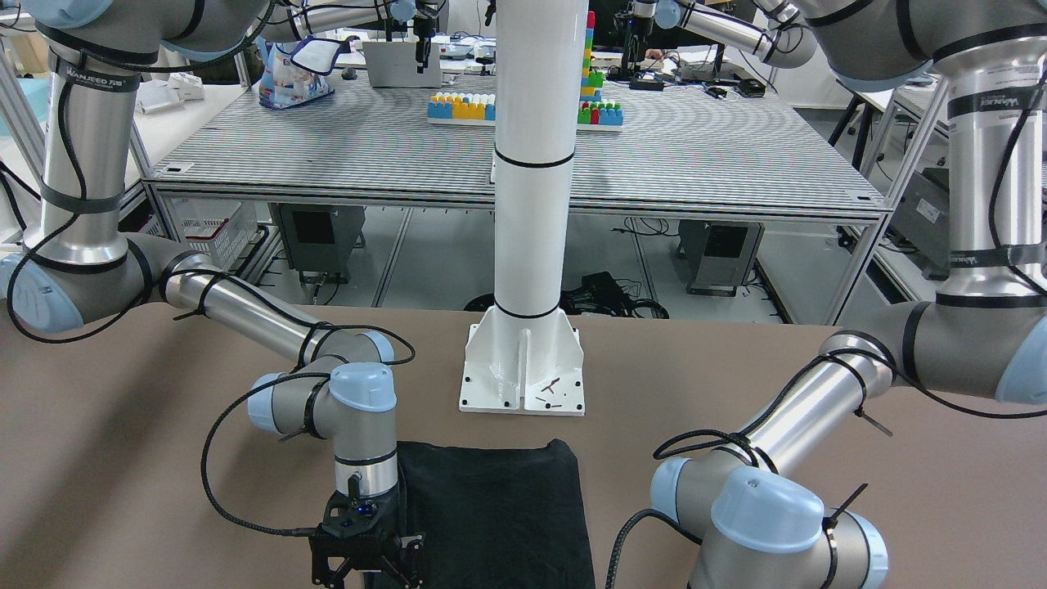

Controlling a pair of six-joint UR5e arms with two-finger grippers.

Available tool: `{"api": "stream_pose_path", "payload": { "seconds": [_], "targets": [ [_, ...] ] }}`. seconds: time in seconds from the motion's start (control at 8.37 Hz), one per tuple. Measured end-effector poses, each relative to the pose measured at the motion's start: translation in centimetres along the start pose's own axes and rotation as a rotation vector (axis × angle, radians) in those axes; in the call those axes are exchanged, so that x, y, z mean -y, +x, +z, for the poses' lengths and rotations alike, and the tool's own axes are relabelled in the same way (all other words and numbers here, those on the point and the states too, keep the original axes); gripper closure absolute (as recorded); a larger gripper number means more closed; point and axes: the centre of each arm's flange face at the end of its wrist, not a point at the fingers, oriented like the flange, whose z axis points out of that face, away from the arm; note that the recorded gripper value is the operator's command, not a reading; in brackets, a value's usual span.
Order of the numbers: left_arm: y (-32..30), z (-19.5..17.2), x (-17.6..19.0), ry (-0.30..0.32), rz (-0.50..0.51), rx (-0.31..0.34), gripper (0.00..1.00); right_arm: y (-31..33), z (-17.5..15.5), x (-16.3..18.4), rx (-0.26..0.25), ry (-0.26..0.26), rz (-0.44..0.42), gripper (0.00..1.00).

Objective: Fold clothes

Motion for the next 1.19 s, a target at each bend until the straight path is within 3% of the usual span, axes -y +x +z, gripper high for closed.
{"api": "stream_pose_path", "payload": {
  "seconds": [0.48, 1.19],
  "targets": [
    [-0.1, 0.0, 0.1, 0.0, 0.0, 0.002, 0.0, -0.5, 3.8, -0.6, -0.059, -0.015, -0.037, 0.06],
    [-0.2, 0.1, 0.1, 0.001, -0.002, 0.007, 0.0, 2.3, 4.5, 2.0, -0.091, -0.003, -0.132, 0.06]
  ]
}}
